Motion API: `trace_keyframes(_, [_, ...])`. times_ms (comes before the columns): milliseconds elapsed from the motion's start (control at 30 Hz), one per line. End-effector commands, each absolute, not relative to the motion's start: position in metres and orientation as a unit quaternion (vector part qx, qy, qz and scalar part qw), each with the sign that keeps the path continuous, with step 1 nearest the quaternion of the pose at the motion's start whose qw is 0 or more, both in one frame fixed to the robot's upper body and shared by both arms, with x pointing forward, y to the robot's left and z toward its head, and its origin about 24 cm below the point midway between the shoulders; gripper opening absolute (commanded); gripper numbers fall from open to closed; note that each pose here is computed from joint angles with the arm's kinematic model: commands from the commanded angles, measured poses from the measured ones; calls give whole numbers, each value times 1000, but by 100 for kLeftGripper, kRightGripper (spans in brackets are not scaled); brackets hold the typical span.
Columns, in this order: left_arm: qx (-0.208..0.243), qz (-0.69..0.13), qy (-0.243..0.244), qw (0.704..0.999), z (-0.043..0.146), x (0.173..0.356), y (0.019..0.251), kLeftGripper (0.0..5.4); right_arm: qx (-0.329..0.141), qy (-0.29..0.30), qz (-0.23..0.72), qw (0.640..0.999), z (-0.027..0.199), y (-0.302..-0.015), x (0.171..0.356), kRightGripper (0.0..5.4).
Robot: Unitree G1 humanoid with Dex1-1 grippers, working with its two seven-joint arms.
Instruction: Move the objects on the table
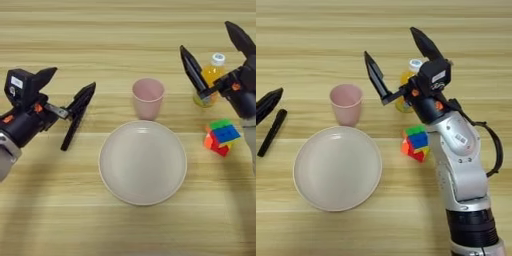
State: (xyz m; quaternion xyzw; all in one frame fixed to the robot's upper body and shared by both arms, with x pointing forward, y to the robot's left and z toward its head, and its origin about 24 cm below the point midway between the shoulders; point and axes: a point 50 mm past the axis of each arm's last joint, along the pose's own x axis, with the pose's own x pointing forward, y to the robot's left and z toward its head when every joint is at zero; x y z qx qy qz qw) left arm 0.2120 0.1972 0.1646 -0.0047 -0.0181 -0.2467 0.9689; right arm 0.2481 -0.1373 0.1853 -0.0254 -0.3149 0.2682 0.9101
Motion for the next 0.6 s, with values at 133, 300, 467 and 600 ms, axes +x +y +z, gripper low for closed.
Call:
trace_keyframes(133, [-5, -236, -8, 972, 152, 217, 196, 537, -25, -324, 269, 907, 186, -141, 251, 540])
trace_keyframes(300, [-15, -229, -3, 973, 145, 218, 197, 537, -26, -324, 269, 907, 185, -140, 251, 540])
trace_keyframes(467, [-16, -216, 7, 976, 138, 216, 199, 537, -27, -322, 267, 908, 183, -142, 252, 540])
trace_keyframes(600, [-6, -208, 15, 978, 134, 216, 200, 537, -25, -322, 267, 908, 183, -142, 252, 540])
